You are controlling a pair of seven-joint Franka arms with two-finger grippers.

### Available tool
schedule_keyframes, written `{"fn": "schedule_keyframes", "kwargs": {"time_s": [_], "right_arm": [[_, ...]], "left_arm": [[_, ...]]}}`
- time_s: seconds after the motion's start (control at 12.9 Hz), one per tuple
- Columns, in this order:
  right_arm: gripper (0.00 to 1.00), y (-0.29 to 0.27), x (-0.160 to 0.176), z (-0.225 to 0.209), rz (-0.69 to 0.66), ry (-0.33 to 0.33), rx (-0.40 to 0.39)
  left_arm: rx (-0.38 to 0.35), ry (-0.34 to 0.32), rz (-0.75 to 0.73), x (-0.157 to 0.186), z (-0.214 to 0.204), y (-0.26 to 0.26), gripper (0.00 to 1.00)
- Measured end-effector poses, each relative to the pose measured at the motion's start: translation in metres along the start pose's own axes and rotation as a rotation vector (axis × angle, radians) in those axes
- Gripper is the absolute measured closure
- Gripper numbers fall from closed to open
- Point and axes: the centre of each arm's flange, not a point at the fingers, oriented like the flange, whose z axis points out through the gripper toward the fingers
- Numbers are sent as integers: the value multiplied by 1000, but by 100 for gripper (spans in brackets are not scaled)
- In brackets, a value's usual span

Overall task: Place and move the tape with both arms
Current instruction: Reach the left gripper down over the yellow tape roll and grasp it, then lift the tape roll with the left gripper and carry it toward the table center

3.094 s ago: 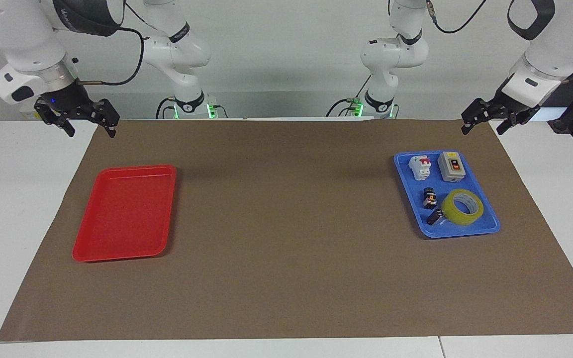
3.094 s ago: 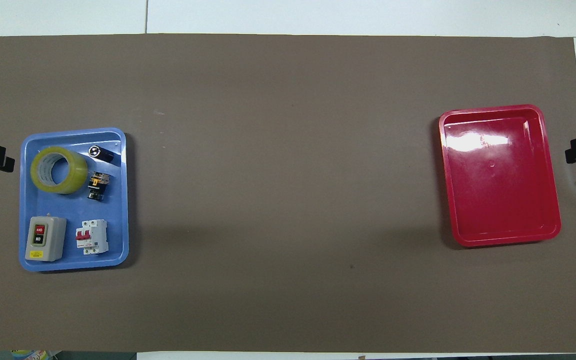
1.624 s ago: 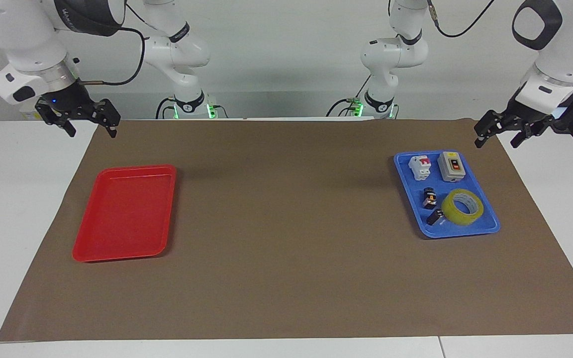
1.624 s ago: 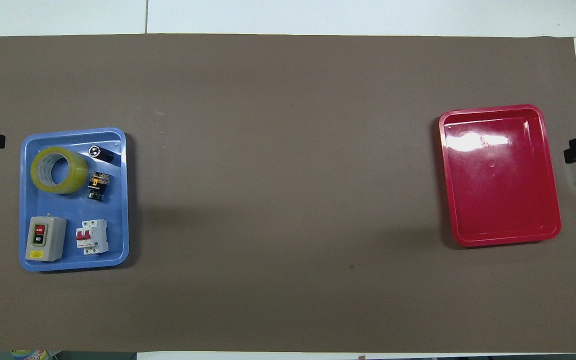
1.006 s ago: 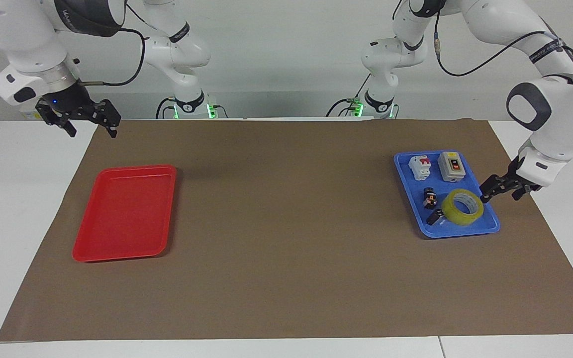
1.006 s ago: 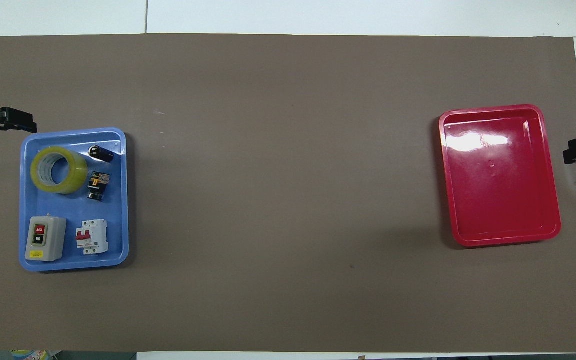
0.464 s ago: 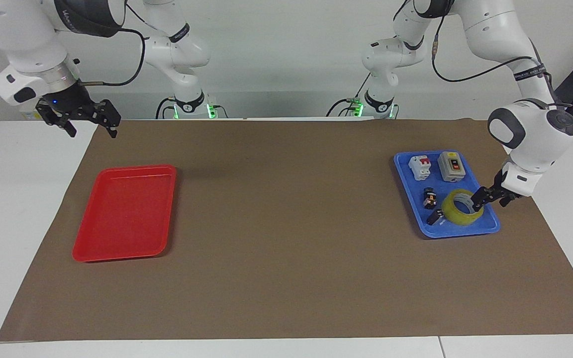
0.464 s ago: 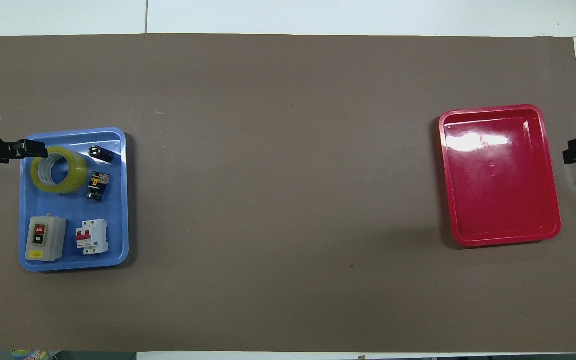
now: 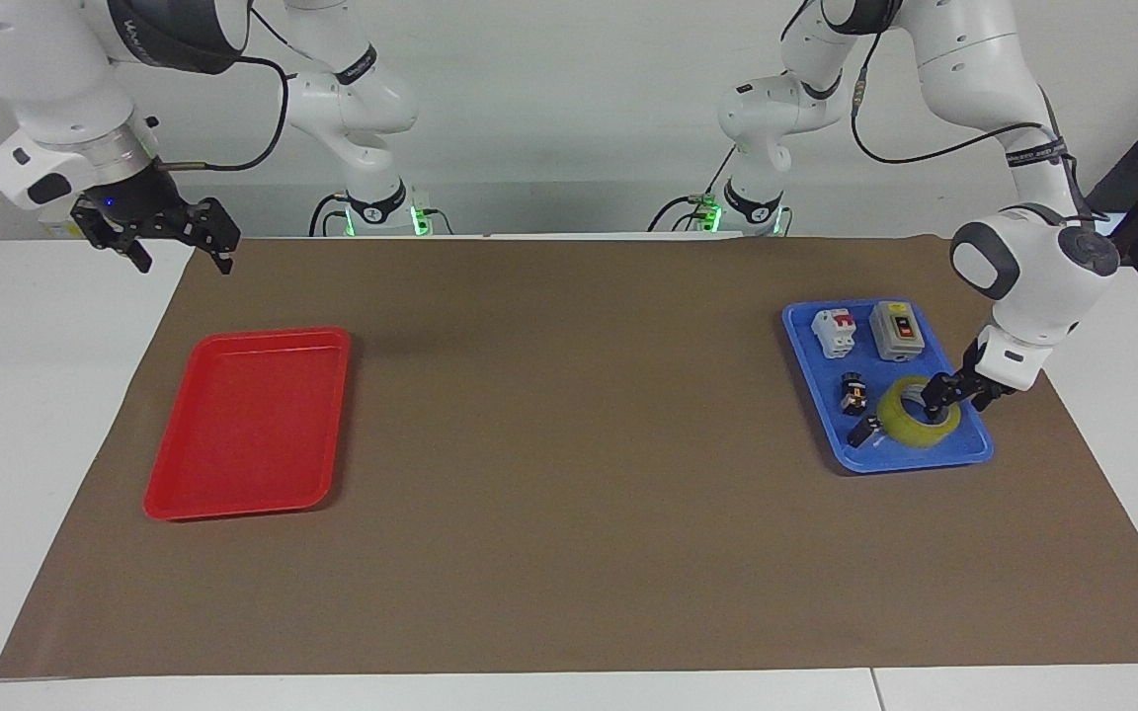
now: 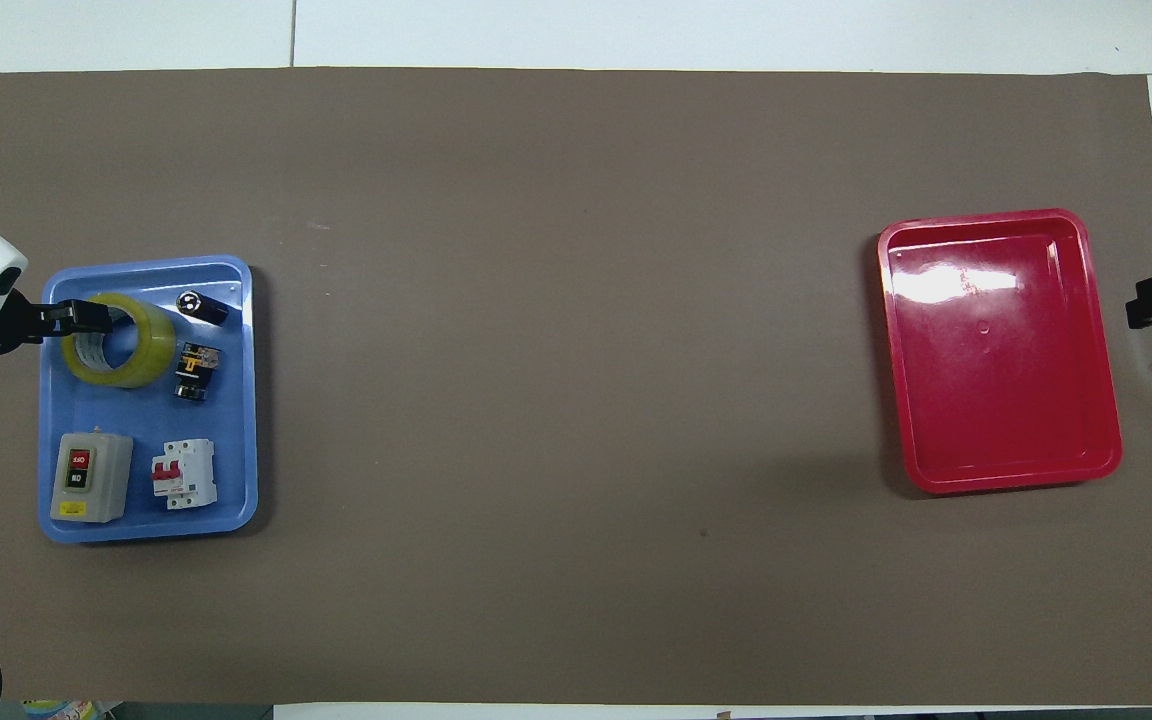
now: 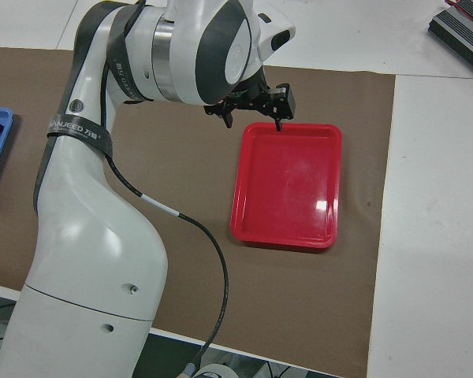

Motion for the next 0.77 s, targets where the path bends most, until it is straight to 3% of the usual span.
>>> {"fn": "schedule_keyframes", "kwargs": {"time_s": [0.39,0.54,0.77], "right_arm": [[0,0,0,0,0,0,0],[0,0,0,0,0,0,0],[0,0,0,0,0,0,0]], "left_arm": [[-3,-21,0,-10,12,1,15],[-4,-23,0,-11,12,2,35],[-4,-25,1,-11,12,1,77]]}}
